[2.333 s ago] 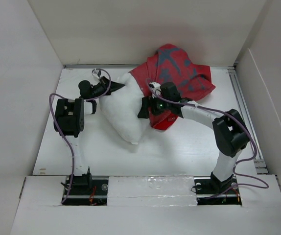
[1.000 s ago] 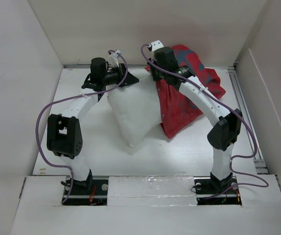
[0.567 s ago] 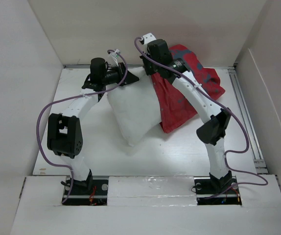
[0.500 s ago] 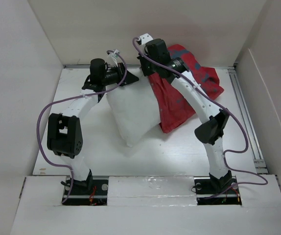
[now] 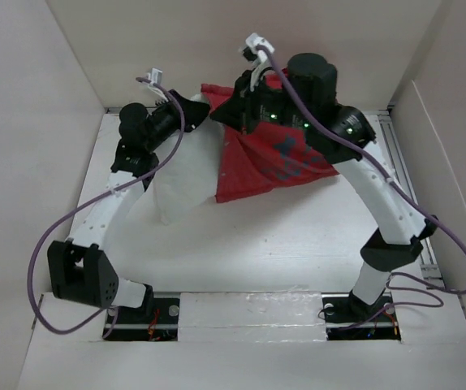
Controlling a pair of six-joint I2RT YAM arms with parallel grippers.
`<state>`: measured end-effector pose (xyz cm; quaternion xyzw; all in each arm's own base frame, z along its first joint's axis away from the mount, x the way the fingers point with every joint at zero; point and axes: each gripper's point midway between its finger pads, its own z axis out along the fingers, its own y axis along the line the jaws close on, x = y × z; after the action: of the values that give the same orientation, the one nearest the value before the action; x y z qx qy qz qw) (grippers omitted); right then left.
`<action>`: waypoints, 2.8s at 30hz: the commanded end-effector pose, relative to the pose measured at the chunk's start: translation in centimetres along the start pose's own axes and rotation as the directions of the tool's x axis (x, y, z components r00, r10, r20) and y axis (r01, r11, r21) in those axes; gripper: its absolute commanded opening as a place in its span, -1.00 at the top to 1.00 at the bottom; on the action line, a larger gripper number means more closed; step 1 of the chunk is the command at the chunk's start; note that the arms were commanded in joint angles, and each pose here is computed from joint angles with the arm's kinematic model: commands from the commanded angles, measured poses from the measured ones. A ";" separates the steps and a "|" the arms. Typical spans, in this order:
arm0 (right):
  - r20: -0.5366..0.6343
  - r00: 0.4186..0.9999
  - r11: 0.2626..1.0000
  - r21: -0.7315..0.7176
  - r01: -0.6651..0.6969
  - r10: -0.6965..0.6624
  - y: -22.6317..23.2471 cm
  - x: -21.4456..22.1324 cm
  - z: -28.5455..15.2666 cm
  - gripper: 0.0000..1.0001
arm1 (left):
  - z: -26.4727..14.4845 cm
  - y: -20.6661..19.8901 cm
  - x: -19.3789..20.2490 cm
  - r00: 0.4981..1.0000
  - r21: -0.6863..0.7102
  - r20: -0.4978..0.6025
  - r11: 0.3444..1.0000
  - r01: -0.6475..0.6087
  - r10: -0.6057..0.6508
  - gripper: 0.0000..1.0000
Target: Put the pillow into the pillowcase
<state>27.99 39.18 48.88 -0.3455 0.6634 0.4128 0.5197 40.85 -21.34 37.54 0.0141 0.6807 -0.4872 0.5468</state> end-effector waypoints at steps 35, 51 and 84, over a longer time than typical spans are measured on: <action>-0.135 0.943 0.844 -0.419 -0.334 0.305 0.5 12.2 8.1 1.00 | -0.7 7.6 4.2 0.961 0.045 0.228 0.987 0.151 -0.157 1.00; -0.100 0.931 0.913 -0.181 -0.365 0.352 -7.7 14.5 13.1 -0.14 | -0.5 19.1 6.3 0.986 -0.512 0.137 0.846 0.151 -0.093 0.31; -0.011 0.964 0.888 0.394 -0.239 0.264 -16.0 20.7 5.4 -0.99 | -18.0 16.2 15.8 0.951 -0.848 0.088 0.479 0.228 -0.296 -0.98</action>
<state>40.43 38.19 20.29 -0.1780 0.8134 0.3381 0.4386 31.49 -2.93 17.73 -0.4019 0.7999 -0.0465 0.4432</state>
